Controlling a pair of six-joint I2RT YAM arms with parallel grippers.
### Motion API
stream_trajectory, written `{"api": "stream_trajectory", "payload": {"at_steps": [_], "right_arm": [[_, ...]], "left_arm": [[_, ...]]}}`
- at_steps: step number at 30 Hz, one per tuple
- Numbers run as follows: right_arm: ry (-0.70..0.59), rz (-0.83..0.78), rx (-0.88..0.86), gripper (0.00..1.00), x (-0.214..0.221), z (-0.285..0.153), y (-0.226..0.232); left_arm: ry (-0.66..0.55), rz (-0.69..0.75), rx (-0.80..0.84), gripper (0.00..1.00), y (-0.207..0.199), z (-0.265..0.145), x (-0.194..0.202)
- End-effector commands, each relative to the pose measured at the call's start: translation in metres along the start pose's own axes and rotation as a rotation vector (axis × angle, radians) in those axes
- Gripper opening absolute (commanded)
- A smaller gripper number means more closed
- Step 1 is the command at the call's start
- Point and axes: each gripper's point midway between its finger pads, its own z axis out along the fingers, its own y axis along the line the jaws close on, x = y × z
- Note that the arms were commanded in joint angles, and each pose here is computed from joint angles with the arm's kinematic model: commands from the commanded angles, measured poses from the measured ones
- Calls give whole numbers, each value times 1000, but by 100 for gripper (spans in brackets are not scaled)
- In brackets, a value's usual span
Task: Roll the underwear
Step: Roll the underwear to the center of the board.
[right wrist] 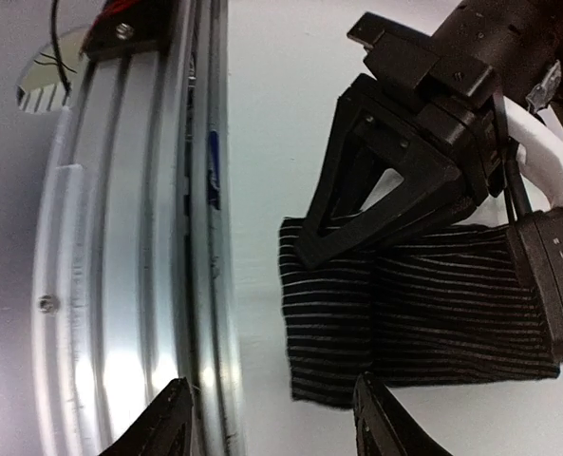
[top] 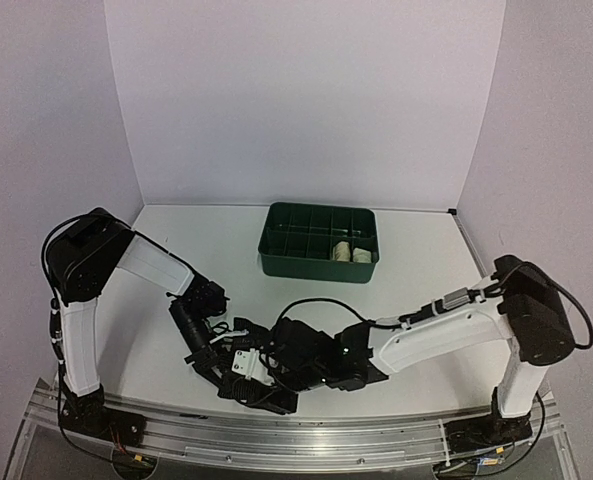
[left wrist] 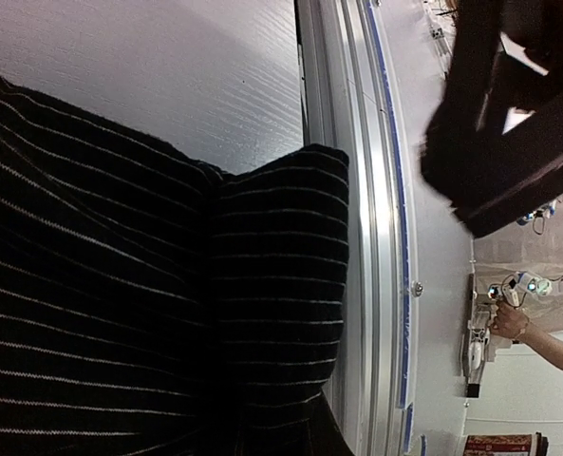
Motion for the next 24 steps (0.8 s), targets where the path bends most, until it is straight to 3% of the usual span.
{"api": "stream_trajectory", "payload": {"at_steps": [1,4,6,14,16,20,24], "right_arm": [[1,-93,83,56,-11,27,-27],[41,-71,69,55,0,39,-25],[96,-40,56,50,14,45,-23],[131,62,25,2,29,50,-17],[148,127,-21,0,37,50,-11],[204,319,-127,0,57,51,-1],[270,463,-187,0,73,57,2]], "left_arm": [[69,31,-94,0,28,-1,9],[62,37,-98,0,27,-1,7],[60,34,-98,0,28,-1,7],[41,42,-100,0,26,-4,3],[-12,82,-105,8,17,-15,-10],[-189,224,-159,39,-5,-57,-38],[-215,359,-288,49,-17,-73,-35]]}}
